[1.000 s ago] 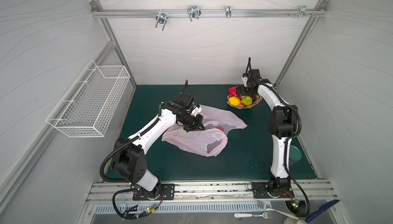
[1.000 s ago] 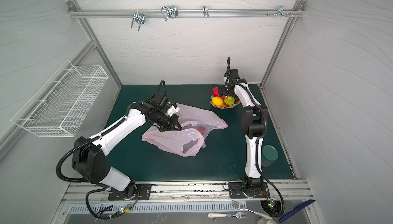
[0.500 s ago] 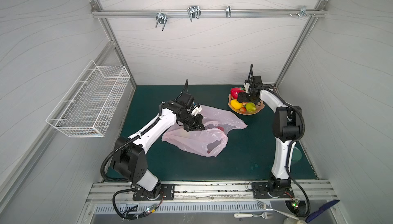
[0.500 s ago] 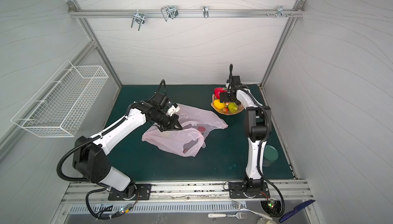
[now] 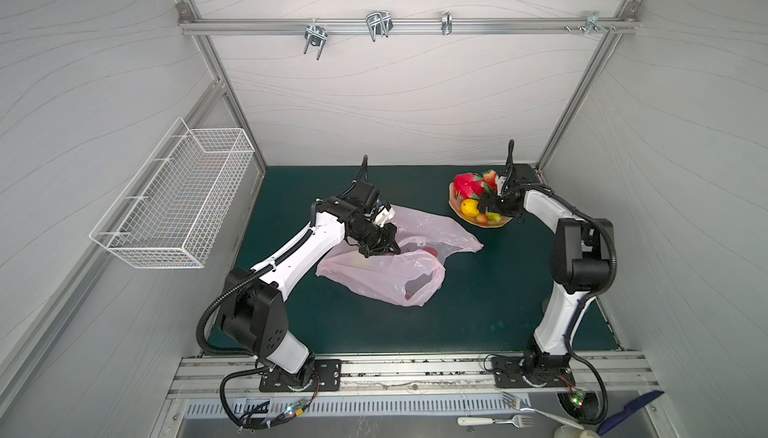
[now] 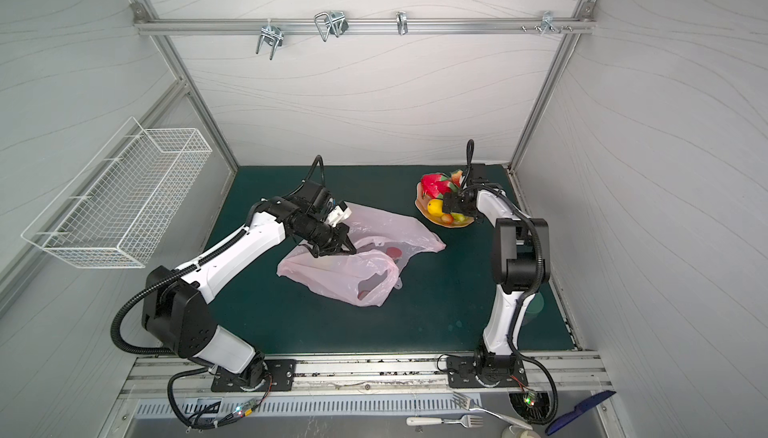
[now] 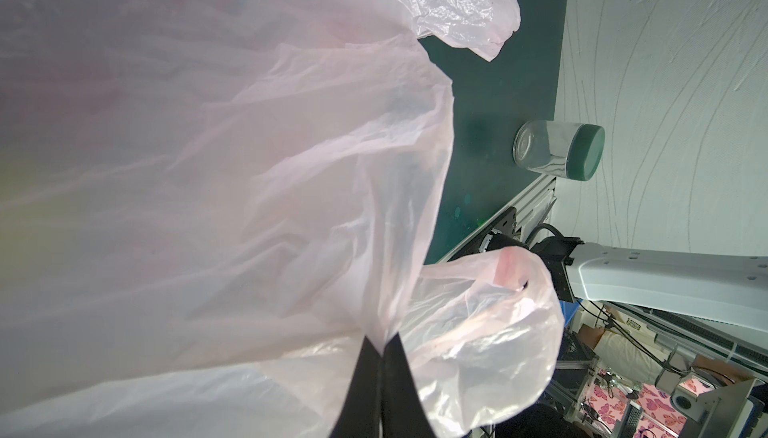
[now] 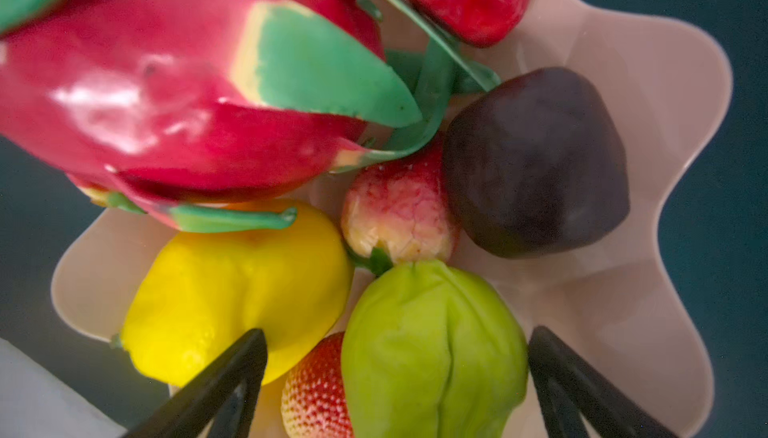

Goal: Place the fruits into the plastic bag

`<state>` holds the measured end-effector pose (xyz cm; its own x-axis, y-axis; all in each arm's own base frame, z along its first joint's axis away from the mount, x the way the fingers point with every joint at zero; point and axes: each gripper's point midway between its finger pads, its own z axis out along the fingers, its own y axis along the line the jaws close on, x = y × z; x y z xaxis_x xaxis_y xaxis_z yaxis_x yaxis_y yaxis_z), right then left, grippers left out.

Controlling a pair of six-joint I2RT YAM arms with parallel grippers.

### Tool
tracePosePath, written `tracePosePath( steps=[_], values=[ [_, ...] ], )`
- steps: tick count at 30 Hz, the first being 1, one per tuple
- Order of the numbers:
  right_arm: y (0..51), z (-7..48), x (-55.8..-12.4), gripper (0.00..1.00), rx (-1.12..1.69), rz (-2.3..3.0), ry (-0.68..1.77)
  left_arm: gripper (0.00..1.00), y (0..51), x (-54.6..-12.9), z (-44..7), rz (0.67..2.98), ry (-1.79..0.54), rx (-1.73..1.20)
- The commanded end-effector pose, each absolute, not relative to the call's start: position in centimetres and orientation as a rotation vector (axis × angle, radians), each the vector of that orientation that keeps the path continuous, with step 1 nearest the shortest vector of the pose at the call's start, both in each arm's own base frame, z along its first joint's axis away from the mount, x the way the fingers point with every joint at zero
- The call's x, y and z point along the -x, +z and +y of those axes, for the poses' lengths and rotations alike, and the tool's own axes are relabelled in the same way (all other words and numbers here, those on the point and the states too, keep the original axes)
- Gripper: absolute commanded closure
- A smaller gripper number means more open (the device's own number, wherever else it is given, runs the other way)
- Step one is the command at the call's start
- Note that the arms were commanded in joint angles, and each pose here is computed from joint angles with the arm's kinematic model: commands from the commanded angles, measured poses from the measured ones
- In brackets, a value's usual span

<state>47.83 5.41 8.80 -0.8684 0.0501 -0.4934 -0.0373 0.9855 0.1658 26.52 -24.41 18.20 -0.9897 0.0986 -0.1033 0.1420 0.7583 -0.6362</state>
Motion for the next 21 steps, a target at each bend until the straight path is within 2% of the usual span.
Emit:
tracePosePath(
  steps=[1,14,21],
  values=[
    [10.7,5.7,-47.7,0.01,-0.015,2.573,0.265,1.0,19.2,-26.5,-24.4,2.849,-1.051,-0.223],
    [15.8,5.9,-49.0,0.01,0.016,2.446,0.271,1.0,19.2,-26.3,-24.5,2.847,-1.053,-0.233],
    [14.0,6.2,-49.5,0.01,0.028,2.563,0.237,1.0,19.1,-26.3,-24.6,2.85,-1.053,-0.235]
  ],
)
